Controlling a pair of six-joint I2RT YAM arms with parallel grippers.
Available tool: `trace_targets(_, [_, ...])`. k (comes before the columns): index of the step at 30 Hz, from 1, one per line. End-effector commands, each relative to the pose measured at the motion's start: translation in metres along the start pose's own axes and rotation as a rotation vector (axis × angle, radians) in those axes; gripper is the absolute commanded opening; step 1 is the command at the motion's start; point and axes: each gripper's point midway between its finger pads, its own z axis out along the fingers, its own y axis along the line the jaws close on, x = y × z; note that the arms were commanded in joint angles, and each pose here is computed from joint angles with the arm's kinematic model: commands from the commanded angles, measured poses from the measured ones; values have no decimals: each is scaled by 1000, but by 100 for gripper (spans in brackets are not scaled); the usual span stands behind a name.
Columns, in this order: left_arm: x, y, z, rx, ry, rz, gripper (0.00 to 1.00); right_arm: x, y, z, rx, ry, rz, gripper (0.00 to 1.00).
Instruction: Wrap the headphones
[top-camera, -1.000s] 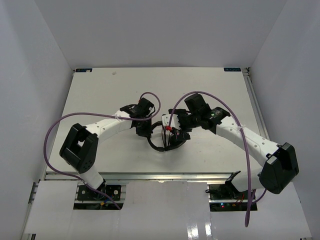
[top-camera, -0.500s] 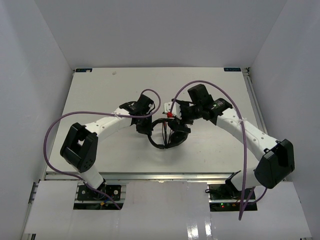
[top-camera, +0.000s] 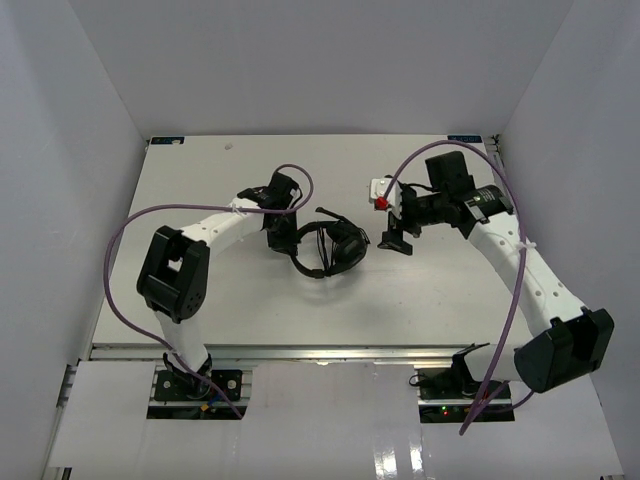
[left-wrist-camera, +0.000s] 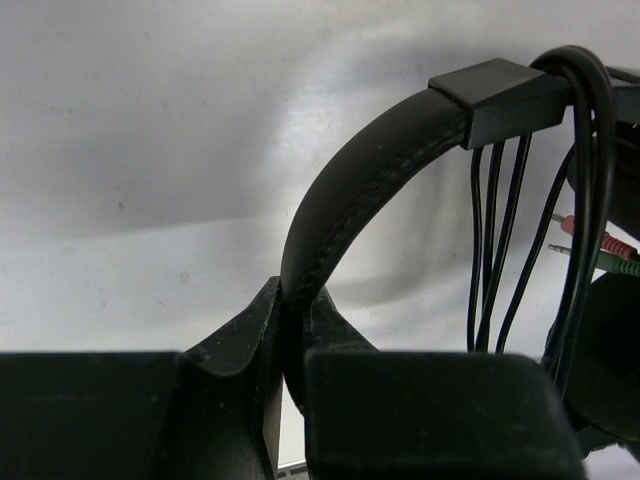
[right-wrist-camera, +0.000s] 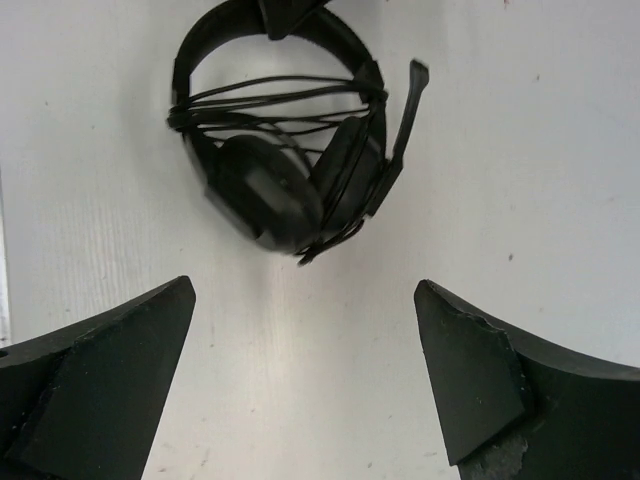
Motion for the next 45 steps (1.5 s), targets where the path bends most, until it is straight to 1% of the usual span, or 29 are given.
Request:
trace_targets(1, [-36, -3, 3, 22, -54, -23, 0, 16, 20, -18, 44, -22, 154, 98])
trace_targets(3, [-44, 0, 11, 10, -60, -23, 0, 25, 28, -24, 94, -29, 173, 98])
trace_targets(4, [-48, 2, 14, 0, -68, -22, 0, 21, 28, -31, 135, -41, 171, 98])
trace_targets(7, [-59, 7, 18, -17, -94, -24, 9, 30, 42, -37, 175, -45, 216, 98])
trace_targets(8, [-61, 8, 18, -19, -104, -26, 17, 33, 47, -38, 181, -42, 230, 98])
trace_targets(9, [-64, 9, 19, -20, -111, -30, 28, 39, 54, -40, 193, -36, 246, 98])
trace_targets(10, [-65, 10, 19, -17, -112, -31, 35, 45, 58, -41, 209, -29, 256, 98])
trace_targets(11, [-65, 9, 20, -10, -112, -30, 48, 50, 60, -42, 224, -22, 267, 98])
trace_targets(12, [-63, 8, 20, 1, -109, -28, 57, 56, 64, -43, 235, -14, 279, 98])
trace_targets(13, [-62, 6, 19, 14, -108, -26, 64, 61, 68, -44, 246, -7, 288, 98])
trace_targets(14, [-63, 4, 14, 31, -115, -21, 69, 63, 71, -46, 259, -6, 294, 98])
trace_targets(16, [-61, 0, 6, 57, -126, -13, 75, 71, 76, -45, 269, 3, 324, 98])
trace_targets(19, [-64, -6, -23, 96, -189, 17, 80, 75, 81, -50, 310, 2, 356, 95])
trace_targets(21, [-63, -8, -43, 121, -228, 37, 81, 80, 78, -54, 361, 10, 424, 91])
trace_targets(22, [-57, -7, -48, 132, -232, 50, 81, 82, 73, -57, 396, 16, 437, 90])
trace_targets(23, [-59, -11, -66, 159, -275, 65, 82, 89, 68, -61, 438, 40, 461, 90])
trace_targets(25, [-47, -13, -82, 204, -293, 102, 82, 98, 57, -71, 530, 72, 519, 90])
trace_targets(27, [-39, -22, -127, 294, -402, 158, 83, 104, 50, -81, 608, 83, 564, 90])
trace_targets(28, [-27, -21, -142, 333, -439, 190, 83, 106, 46, -88, 655, 84, 594, 90])
trace_targets(30, [-5, -18, -154, 382, -469, 233, 84, 107, 42, -97, 713, 73, 626, 90])
trace_targets(31, [-5, -20, -174, 408, -533, 255, 84, 108, 42, -99, 725, 71, 632, 90])
trace_targets(33, [22, -15, -200, 470, -621, 301, 86, 111, 38, -106, 784, 52, 682, 90])
trace_targets(35, [40, -11, -216, 512, -681, 326, 89, 114, 38, -110, 823, 37, 716, 90])
trace_targets(37, [57, -7, -221, 540, -712, 339, 92, 118, 37, -114, 862, 34, 744, 90])
trace_targets(38, [62, -5, -232, 559, -757, 346, 94, 120, 38, -115, 876, 34, 750, 90])
trace_targets(40, [70, -1, -233, 571, -784, 331, 98, 122, 38, -118, 896, 31, 761, 90])
trace_targets(42, [77, -2, -246, 616, -844, 342, 98, 123, 39, -119, 909, 25, 767, 90])
trace_targets(45, [81, -1, -253, 637, -871, 328, 98, 126, 41, -123, 937, 25, 770, 90])
